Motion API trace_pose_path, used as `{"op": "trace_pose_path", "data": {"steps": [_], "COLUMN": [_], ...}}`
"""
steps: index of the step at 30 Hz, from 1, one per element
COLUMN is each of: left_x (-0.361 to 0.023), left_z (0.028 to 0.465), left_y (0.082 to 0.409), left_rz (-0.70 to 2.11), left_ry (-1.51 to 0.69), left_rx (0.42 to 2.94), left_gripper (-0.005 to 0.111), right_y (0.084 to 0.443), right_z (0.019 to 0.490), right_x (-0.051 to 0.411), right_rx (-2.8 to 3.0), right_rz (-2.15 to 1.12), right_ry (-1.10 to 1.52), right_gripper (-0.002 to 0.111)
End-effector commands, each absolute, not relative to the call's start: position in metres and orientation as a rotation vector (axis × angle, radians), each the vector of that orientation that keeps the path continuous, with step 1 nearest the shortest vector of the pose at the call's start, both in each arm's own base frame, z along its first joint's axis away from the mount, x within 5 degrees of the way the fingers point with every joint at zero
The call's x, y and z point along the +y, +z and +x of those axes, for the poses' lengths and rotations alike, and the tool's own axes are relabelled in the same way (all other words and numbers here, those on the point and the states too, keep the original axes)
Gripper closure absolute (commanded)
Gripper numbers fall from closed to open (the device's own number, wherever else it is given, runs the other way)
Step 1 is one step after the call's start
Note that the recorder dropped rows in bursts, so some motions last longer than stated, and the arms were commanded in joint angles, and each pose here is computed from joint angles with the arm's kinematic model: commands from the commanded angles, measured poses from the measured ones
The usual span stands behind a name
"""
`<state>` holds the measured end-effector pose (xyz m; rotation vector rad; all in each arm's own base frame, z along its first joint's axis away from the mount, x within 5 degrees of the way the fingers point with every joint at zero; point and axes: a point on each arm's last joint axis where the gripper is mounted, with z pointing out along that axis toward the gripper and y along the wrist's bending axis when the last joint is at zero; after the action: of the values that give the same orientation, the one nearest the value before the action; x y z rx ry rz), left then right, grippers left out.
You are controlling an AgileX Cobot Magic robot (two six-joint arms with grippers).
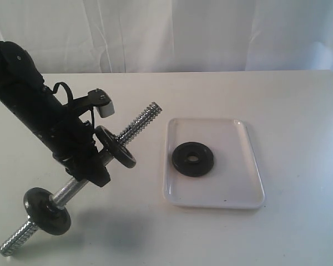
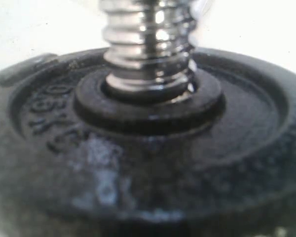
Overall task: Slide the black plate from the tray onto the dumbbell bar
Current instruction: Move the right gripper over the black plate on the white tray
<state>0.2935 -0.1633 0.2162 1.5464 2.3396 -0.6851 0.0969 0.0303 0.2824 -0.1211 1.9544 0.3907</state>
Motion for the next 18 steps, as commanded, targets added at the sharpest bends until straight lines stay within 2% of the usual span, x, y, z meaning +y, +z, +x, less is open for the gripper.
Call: {"op": "trace_pose_path", "data": {"steps": [1, 5, 12, 14, 18], "left_x": [-0.170, -0.170, -0.170, -0.170, -0.170], "left_z": [0.289, 0.289, 0.291, 0.291, 0.290], "left_y": [0.243, 0.243, 0.243, 0.243, 0.243], "left_rz": [1.461, 1.456, 1.442, 1.440, 1.435], "left_ry": [-0.804, -0.798, -0.784, -0.782, -0.790], "left_rx": [2.265, 2.263, 2.261, 2.261, 2.270], "left_gripper": [0.107, 0.107, 0.107, 0.107, 0.107], "right_y": [0.284, 0.294, 0.332, 0.328, 0.303], "right_z": [0.098, 0.115, 0.195, 0.216, 0.252], "right_x": [0.034, 0.039, 0.065, 0.081, 0.108], "right_rx": [1.934, 1.995, 2.117, 2.175, 2.331], "right_rz": [-0.218, -0.323, -0.599, -0.731, -0.865], "right_ry": [0.391, 0.398, 0.469, 0.456, 0.256], "right_gripper": [0.108, 0.108, 0.108, 0.108, 0.108]}}
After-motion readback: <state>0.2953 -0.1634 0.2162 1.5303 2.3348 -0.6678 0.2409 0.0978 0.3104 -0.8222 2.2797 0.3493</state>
